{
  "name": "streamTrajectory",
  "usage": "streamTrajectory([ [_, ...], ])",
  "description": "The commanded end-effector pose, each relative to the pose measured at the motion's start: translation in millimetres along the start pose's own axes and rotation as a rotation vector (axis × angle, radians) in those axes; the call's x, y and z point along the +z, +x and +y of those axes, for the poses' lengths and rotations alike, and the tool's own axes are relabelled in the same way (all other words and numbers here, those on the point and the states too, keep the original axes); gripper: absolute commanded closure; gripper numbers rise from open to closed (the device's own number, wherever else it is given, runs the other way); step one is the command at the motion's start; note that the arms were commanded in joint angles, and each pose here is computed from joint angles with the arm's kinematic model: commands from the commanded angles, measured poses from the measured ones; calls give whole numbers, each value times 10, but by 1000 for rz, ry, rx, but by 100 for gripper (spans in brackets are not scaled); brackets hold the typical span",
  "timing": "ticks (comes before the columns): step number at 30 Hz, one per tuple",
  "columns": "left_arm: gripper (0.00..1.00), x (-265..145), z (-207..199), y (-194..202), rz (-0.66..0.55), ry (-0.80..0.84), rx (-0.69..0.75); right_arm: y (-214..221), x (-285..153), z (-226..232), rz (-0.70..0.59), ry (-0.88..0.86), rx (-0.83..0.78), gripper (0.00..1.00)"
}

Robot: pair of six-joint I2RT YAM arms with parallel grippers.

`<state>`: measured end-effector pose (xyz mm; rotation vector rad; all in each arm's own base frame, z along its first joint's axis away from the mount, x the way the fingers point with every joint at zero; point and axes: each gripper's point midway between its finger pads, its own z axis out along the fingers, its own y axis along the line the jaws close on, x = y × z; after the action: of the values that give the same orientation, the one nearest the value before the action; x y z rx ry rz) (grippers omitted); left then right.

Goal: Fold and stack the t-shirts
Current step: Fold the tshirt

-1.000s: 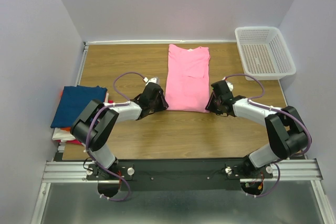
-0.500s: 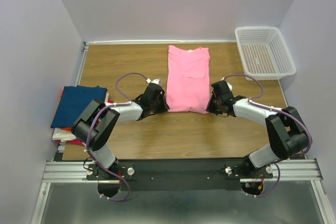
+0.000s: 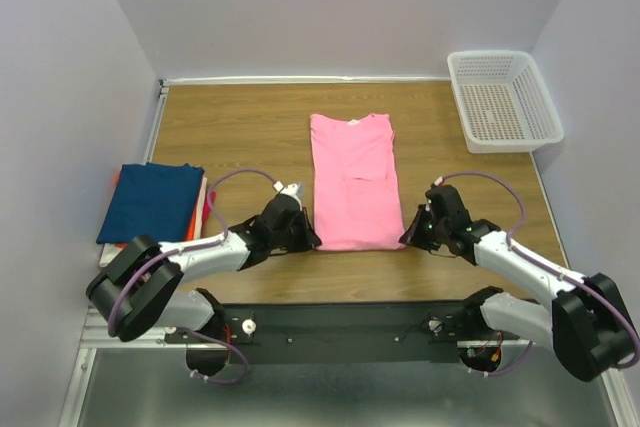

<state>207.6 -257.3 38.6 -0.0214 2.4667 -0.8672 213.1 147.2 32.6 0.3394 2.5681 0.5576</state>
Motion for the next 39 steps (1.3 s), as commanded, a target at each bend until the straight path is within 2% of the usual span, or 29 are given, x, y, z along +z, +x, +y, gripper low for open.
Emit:
streamTrajectory([
  [1, 100, -138, -39, 341, 56, 17, -80, 398, -124, -101, 115, -30, 46, 100],
  [6, 100, -309, -127, 523, 75, 54, -118, 590, -237, -128, 150, -72, 75, 99],
  [7, 99, -331, -118, 519, 69, 52, -124, 592, -252, -125, 149, -75, 74, 95],
  [9, 80, -427, -152, 441, 38, 57, -125, 557, -309, -93, 138, -84, 66, 87],
  [10, 66, -456, -118, 379, 9, 29, -123, 523, -330, -81, 124, -84, 62, 77],
  [11, 60, -517, -216, 279, -14, 45, -118, 475, -354, -70, 107, -78, 59, 72],
  [14, 47, -710, -348, -76, -131, 30, -91, 203, -473, 4, 6, -65, 47, 60],
  [15, 43, -759, -360, -145, -151, 21, -65, 55, -519, 48, -45, -60, 45, 60],
  [17, 41, -825, -441, -366, -209, 9, -50, -41, -533, 129, -65, -73, 44, 61],
  [19, 48, -773, -445, -438, -217, -1, -13, -213, -533, 238, -97, -78, 35, 61],
  [20, 60, -701, -478, -495, -218, 10, -11, -320, -525, 338, -124, -108, 17, 67],
  [21, 67, -649, -488, -506, -206, 19, 8, -349, -478, 433, -102, -132, 3, 73],
  [22, 83, -599, -496, -533, -203, 22, 12, -409, -467, 517, -108, -157, -14, 76],
  [24, 97, -427, -491, -644, -191, 16, 12, -523, -410, 705, -114, -215, -35, 82],
  [25, 100, -372, -511, -666, -182, 23, 19, -622, -418, 823, -123, -241, -47, 86],
  [29, 100, -138, -601, -910, -203, 39, 41, -695, -131, 1003, -69, -273, -69, 90],
  [32, 100, 59, -555, -930, -168, 25, 37, -731, -40, 1160, -50, -315, -85, 92],
  [39, 100, 397, -181, -832, -108, -65, -2, -549, 263, 1301, 22, -333, -119, 94],
])
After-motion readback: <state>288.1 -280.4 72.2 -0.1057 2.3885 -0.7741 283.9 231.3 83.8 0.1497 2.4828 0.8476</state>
